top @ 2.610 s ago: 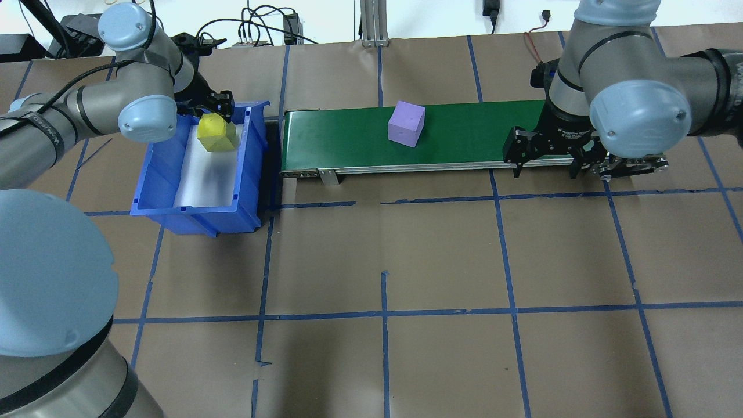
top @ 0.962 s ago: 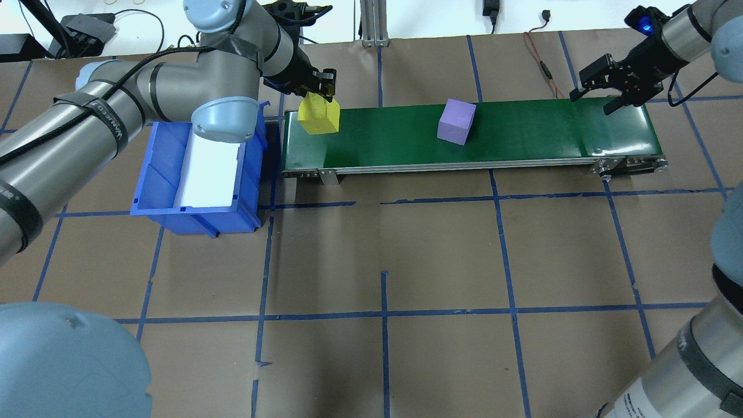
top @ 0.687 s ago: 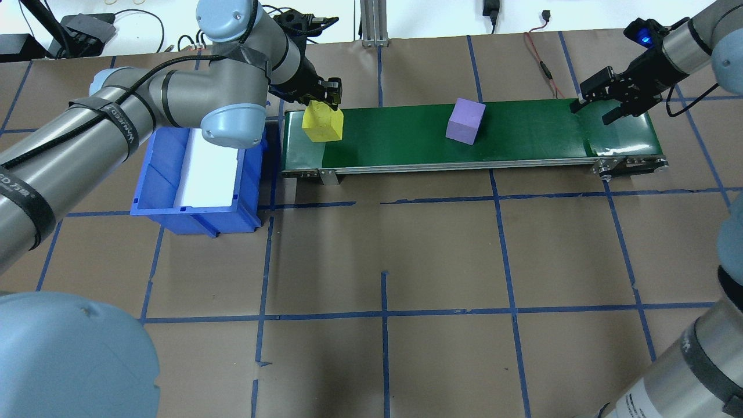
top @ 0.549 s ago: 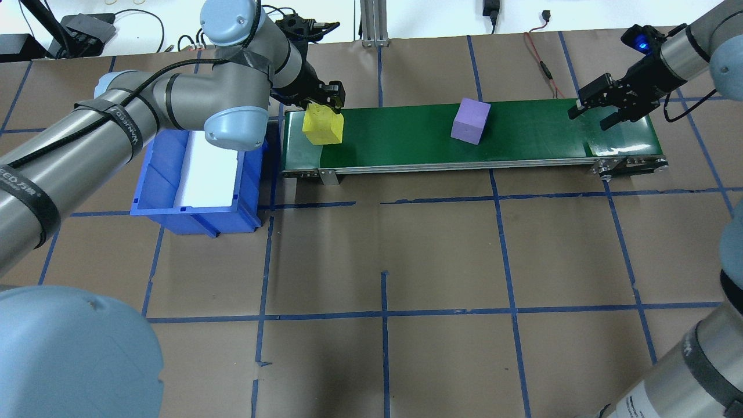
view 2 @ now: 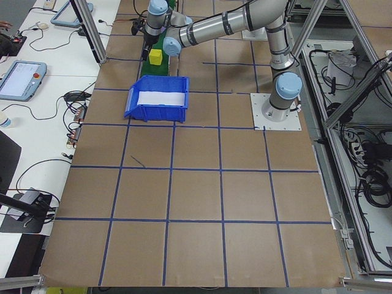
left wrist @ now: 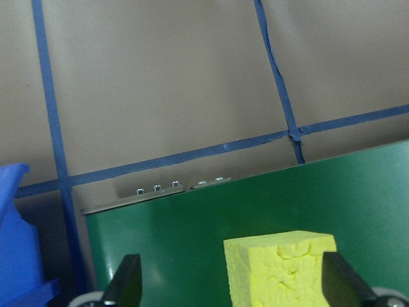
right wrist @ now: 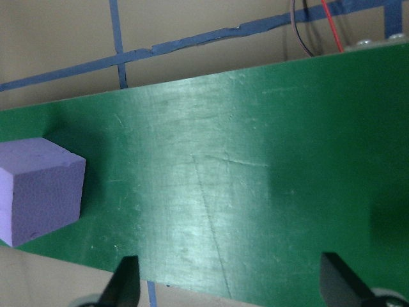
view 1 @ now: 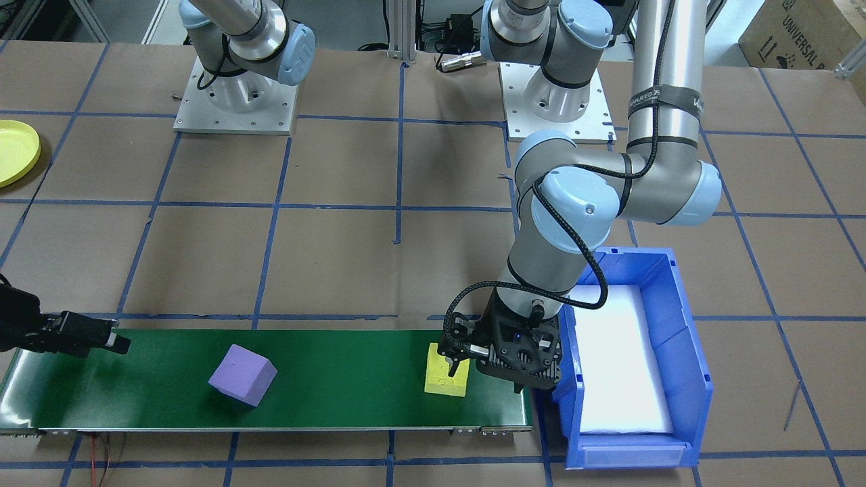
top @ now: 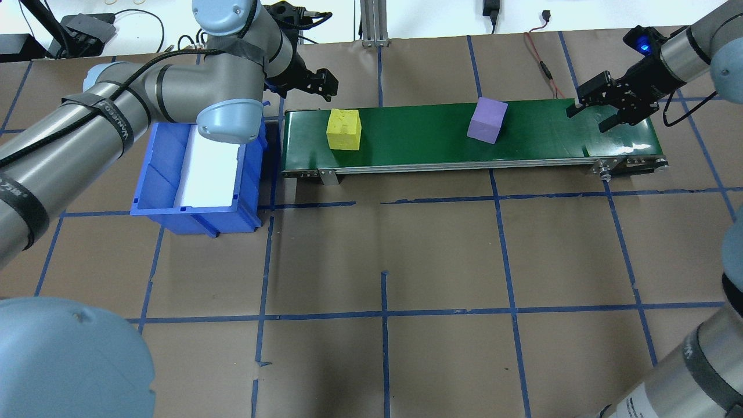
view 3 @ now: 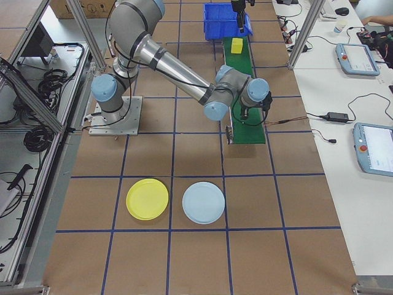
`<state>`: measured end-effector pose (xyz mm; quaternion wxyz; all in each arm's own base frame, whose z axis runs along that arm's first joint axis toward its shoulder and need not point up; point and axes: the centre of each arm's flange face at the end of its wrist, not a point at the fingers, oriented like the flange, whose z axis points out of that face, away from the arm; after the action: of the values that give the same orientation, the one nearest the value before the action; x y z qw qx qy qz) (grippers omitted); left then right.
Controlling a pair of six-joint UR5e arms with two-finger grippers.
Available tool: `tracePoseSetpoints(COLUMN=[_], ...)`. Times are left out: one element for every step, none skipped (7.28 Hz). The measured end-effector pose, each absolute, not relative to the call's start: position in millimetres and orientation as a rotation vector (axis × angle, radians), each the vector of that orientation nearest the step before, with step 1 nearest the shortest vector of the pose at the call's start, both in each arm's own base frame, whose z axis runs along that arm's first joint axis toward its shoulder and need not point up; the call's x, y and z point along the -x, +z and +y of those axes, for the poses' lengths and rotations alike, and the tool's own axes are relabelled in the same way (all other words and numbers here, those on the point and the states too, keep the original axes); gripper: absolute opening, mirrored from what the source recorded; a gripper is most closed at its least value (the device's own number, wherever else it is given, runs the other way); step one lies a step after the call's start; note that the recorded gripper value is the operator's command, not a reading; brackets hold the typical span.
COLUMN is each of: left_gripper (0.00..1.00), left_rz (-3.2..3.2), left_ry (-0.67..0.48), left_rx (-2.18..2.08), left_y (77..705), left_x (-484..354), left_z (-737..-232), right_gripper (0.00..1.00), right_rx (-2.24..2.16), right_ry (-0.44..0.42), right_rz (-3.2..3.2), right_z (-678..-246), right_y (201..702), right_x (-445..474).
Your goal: Move block left to right into plate
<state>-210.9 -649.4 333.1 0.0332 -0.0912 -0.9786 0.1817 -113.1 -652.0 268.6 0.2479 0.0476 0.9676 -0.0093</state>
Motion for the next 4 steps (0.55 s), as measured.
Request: tracePoseSetpoints(left_gripper=[1.00, 1.00, 1.00, 1.00], left_rz=[-3.057, -3.093, -3.120, -3.135], left_ry=[0.555, 0.492, 0.399, 0.315], left_rx=[0.251, 0.211, 0.163, 0.124], left_y=[354, 375, 393, 410], left_x=[196, 177, 156, 140], left_z=[-640, -628, -613, -597], right_gripper=[1.00, 1.00, 1.00, 1.00], right_rx=[-0.131, -0.132, -0.133, -0.134], right_ry=[-0.036, -0.041, -0.042, -0.042], right_rz=[2.630, 2.626, 2.624, 2.623], right_z=[-653, -654, -654, -654], right_y=[269, 268, 267, 267], right_x=[112, 112, 112, 112])
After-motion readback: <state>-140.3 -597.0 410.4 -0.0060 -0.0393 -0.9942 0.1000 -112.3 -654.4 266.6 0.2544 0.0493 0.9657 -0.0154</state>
